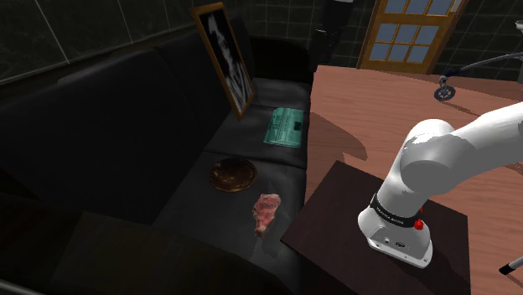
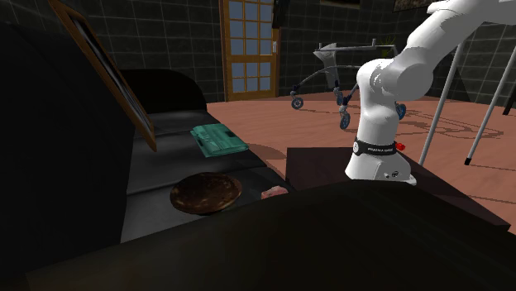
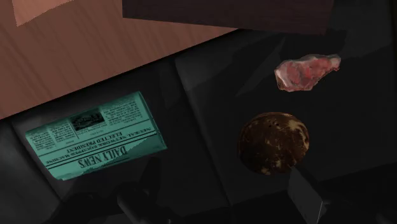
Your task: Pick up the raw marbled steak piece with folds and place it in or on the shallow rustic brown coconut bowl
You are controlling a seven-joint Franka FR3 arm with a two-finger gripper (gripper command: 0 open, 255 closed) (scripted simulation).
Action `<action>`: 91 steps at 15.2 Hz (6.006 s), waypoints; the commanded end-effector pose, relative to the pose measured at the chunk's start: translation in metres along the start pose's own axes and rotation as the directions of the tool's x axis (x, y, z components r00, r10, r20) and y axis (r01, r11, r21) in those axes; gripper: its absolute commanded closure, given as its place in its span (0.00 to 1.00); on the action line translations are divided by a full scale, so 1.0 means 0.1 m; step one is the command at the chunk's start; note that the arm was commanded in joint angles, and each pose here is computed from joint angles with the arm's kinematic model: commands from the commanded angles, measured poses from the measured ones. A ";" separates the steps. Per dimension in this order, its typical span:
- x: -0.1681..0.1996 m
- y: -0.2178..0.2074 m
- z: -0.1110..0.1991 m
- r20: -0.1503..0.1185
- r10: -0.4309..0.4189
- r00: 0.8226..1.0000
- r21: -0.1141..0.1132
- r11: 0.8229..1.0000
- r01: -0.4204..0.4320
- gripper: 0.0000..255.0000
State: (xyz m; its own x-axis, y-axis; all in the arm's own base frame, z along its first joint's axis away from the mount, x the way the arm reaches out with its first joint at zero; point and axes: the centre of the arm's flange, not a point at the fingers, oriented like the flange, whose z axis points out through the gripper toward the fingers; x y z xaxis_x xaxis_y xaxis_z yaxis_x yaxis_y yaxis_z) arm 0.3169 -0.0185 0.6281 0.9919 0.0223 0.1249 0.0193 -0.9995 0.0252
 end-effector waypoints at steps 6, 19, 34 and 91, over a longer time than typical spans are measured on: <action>-0.14 -0.29 0.55 0.039 0.154 0.987 0.003 0.988 -0.154 0.00; -0.36 -1.14 1.96 0.137 0.526 0.839 -0.017 0.848 -0.529 0.00; -0.35 -2.20 3.56 0.229 0.839 0.494 -0.085 0.523 -0.848 0.00; 0.03 -2.44 3.14 0.246 0.892 0.378 -0.110 0.413 -0.904 1.00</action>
State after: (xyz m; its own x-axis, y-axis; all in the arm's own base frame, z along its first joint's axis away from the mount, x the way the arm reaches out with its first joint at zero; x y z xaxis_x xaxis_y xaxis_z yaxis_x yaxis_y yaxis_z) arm 0.3437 0.2230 0.3108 0.4227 -0.8892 -0.1750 -0.9026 -0.4304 0.0065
